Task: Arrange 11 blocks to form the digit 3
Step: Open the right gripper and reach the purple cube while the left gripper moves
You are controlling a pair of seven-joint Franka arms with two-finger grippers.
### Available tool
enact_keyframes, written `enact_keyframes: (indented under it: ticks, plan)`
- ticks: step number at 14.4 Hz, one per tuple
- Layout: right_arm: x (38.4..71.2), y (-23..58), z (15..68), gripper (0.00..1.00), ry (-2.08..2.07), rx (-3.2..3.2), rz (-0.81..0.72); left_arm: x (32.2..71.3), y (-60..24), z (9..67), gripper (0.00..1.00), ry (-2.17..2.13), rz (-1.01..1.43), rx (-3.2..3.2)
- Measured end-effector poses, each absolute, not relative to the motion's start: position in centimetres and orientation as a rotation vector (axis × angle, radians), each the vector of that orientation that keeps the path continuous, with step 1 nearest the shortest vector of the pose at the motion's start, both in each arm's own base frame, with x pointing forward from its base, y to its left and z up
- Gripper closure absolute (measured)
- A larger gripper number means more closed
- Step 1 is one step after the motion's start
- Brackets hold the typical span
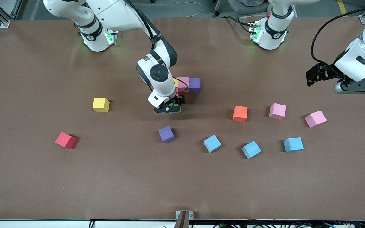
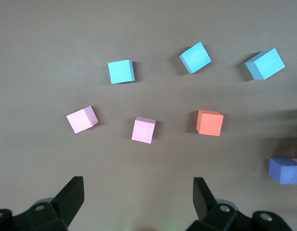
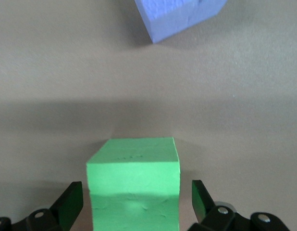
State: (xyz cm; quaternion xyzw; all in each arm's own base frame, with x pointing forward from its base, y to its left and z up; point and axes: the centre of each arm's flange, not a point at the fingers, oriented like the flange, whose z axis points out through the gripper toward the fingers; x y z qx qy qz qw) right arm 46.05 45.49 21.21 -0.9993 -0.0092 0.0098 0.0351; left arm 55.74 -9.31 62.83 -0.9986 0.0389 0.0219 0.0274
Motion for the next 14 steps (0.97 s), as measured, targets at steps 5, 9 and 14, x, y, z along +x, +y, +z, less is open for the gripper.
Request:
enact_keyframes:
  ticks: [5,9,14]
  plan:
    - [49.7,45.5,28.0,0.0,0.022,-3.074,0.066,55.8,-9.4,62.9,0.0,0.122,0.062,-3.084]
    - [54.4,42.8,33.3,0.0,0.291,-3.044,0.062,56.0,-9.7,62.5,0.0,0.129,0.067,-3.084]
    - [57.6,39.6,33.7,0.0,0.779,-2.933,0.085,58.0,-9.8,59.5,0.0,0.133,0.092,-3.091]
